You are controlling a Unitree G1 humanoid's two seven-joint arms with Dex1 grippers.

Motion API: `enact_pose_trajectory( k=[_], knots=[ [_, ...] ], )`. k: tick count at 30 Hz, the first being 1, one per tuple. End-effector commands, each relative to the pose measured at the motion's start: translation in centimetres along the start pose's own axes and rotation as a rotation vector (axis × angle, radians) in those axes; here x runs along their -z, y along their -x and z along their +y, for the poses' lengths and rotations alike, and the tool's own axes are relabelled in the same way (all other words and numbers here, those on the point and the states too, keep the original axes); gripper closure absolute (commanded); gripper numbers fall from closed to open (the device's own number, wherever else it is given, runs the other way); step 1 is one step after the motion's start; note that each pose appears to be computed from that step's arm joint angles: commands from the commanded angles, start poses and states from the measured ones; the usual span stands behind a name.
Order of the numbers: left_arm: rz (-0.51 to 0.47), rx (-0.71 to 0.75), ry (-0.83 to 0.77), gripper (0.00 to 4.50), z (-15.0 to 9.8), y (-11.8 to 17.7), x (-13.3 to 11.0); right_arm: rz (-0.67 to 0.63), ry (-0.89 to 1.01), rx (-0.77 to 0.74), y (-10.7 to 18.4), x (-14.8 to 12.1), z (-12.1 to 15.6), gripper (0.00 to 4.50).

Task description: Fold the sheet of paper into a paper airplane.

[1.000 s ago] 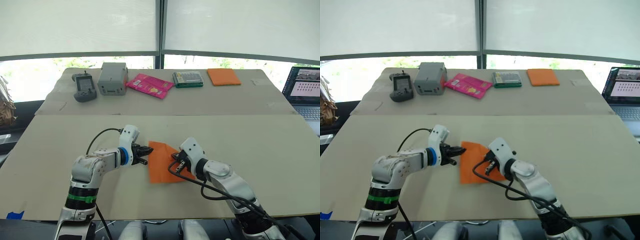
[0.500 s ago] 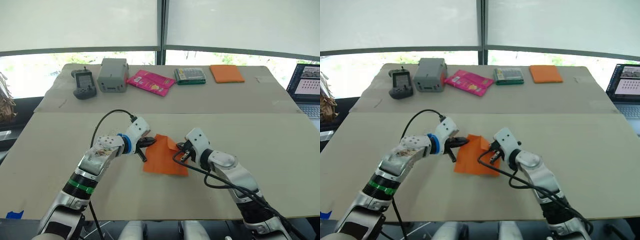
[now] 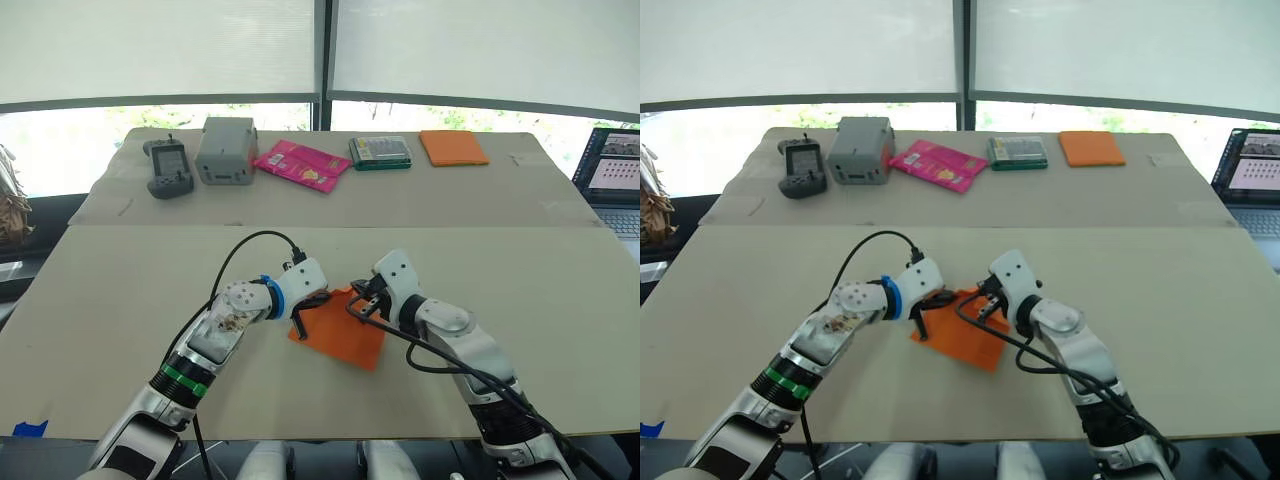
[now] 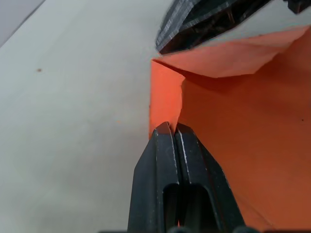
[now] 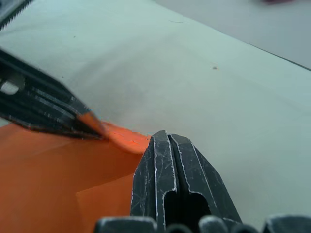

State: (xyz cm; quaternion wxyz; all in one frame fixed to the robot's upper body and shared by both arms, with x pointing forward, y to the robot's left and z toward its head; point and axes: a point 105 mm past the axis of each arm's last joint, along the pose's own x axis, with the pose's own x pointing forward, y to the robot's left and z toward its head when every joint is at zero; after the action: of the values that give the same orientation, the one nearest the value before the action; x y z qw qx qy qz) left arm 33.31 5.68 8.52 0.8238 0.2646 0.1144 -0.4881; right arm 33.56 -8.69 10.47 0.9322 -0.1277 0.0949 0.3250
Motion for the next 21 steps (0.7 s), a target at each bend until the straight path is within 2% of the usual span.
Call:
enact_pose_trajectory(
  k=[1, 5, 9, 13, 21],
  knots=[
    [-0.005, 0.006, -0.037, 4.47, -0.5, -0.2, -0.6, -0.051, 0.018, 0.01, 0.0, -1.1, -0.5, 4.5],
    [0.016, 0.015, -0.065, 4.47, -0.8, -0.2, -0.3, -0.075, 0.023, 0.016, -0.2, -1.9, -1.2, 4.5],
    [0.026, 0.018, -0.072, 4.47, -1.0, -0.2, -0.1, -0.06, 0.016, -0.075, -0.3, -1.9, -0.4, 4.5],
    [0.024, 0.02, -0.066, 4.47, -1.1, -0.4, -0.2, -0.005, 0.02, -0.146, -0.4, -0.7, 0.8, 4.5],
    [-0.021, 0.021, -0.035, 4.47, -1.1, -0.1, -1.4, 0.09, 0.088, -0.166, -1.0, 1.2, 1.2, 4.5]
  ],
)
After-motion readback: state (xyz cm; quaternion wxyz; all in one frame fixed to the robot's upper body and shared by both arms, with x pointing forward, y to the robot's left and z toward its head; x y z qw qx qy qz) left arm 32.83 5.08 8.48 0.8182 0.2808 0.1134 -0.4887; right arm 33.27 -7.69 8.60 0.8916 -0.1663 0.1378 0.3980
